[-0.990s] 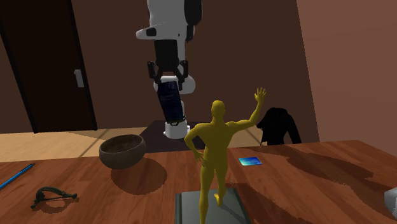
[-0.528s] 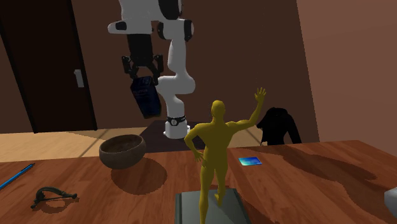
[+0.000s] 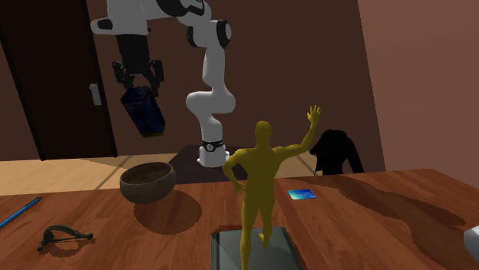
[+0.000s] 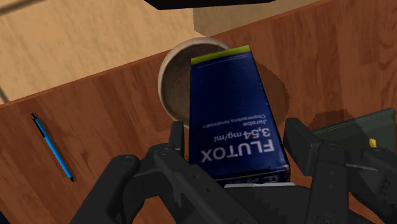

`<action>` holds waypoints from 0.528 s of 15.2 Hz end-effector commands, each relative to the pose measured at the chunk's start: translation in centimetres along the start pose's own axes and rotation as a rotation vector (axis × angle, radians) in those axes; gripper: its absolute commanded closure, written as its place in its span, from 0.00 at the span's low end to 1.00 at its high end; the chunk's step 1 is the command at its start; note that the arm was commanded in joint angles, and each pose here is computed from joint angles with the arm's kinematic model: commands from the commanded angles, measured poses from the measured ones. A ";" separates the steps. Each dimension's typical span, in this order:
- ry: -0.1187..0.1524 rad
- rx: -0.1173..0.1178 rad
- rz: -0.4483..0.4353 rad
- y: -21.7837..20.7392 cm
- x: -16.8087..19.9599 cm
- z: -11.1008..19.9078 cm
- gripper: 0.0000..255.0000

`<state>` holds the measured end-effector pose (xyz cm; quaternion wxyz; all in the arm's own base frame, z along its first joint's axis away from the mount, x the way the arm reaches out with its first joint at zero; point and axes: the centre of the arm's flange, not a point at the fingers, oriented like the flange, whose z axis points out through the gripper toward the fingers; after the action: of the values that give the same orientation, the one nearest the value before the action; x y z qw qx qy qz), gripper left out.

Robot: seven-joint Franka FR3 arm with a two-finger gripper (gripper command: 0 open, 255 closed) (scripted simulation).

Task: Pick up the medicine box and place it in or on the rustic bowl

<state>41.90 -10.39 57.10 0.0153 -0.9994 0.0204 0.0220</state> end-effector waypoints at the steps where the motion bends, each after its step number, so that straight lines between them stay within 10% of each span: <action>1: 0.001 0.000 -0.001 0.8 0.0 0.8 1.00; 8: 0.001 0.000 -0.001 0.9 0.2 4.5 1.00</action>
<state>41.78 -11.14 53.08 0.0152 -0.9994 0.0199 0.0224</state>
